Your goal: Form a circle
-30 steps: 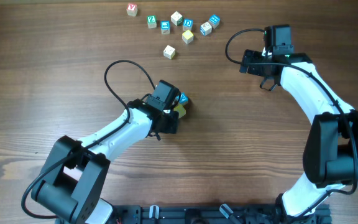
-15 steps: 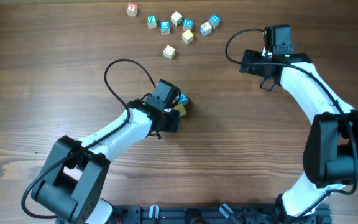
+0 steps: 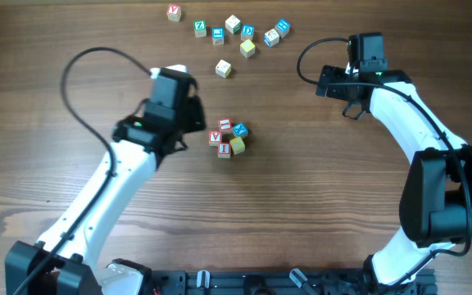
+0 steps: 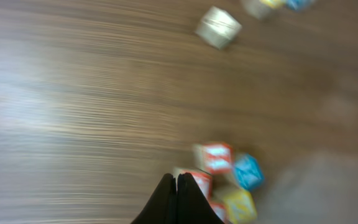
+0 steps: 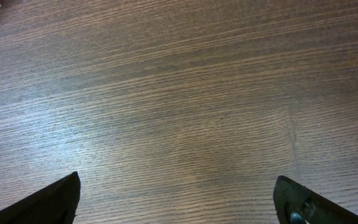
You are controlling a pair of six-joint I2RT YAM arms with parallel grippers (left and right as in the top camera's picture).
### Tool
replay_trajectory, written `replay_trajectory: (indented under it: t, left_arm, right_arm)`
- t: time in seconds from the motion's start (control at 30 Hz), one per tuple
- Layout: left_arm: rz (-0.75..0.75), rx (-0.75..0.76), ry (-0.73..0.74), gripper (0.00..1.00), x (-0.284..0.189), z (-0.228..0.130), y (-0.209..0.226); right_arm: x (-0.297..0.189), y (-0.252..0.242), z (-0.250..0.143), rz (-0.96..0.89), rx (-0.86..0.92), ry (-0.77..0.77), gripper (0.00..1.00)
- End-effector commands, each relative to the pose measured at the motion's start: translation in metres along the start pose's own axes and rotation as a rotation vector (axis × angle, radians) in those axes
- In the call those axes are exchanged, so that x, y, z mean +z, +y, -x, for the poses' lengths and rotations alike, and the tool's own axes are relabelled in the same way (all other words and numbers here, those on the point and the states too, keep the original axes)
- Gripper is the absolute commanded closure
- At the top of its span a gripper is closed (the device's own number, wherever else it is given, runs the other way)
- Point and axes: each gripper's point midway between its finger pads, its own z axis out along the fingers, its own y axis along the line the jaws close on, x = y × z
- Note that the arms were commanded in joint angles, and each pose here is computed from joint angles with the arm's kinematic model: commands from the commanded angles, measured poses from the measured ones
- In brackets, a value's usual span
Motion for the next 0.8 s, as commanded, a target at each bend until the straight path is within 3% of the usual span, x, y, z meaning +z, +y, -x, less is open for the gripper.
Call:
replay_trajectory:
  t: [0.0, 0.23, 0.3, 0.33, 0.37, 0.4, 0.43, 0.77]
  left_arm:
    - [0.106, -0.154, -0.036, 0.96, 0.002, 0.017, 0.046]
    - [0.194, -0.244, -0.013, 0.96, 0.001, 0.017, 0.092]
    - [0.21, -0.255, 0.001, 0.91, 0.002, 0.015, 0.099]
    - [0.218, -0.259, 0.012, 0.8, 0.002, 0.012, 0.102]
    - [0.226, -0.261, 0.025, 0.49, 0.002, 0.009, 0.104]
    - [0.233, -0.26, 0.042, 0.1, 0.001, 0.005, 0.105]
    - [0.238, -0.259, 0.055, 0.0, 0.001, 0.002, 0.106]
    - [0.24, -0.259, 0.057, 0.0, 0.0, 0.001, 0.106]
  right_arm:
    - [-0.011, 0.001, 0.012, 0.001, 0.007, -0.038, 0.0]
    - [-0.011, 0.001, 0.012, 0.001, 0.007, -0.038, 0.0]
    - [-0.011, 0.001, 0.012, 0.001, 0.007, -0.038, 0.0]
    - [-0.011, 0.001, 0.012, 0.001, 0.007, -0.038, 0.0]
    - [-0.011, 0.001, 0.012, 0.001, 0.007, -0.038, 0.0]
    - [-0.011, 0.001, 0.012, 0.001, 0.007, -0.038, 0.0]
    - [-0.011, 0.001, 0.012, 0.001, 0.007, -0.038, 0.0]
    - [-0.011, 0.001, 0.012, 0.001, 0.007, -0.038, 0.0]
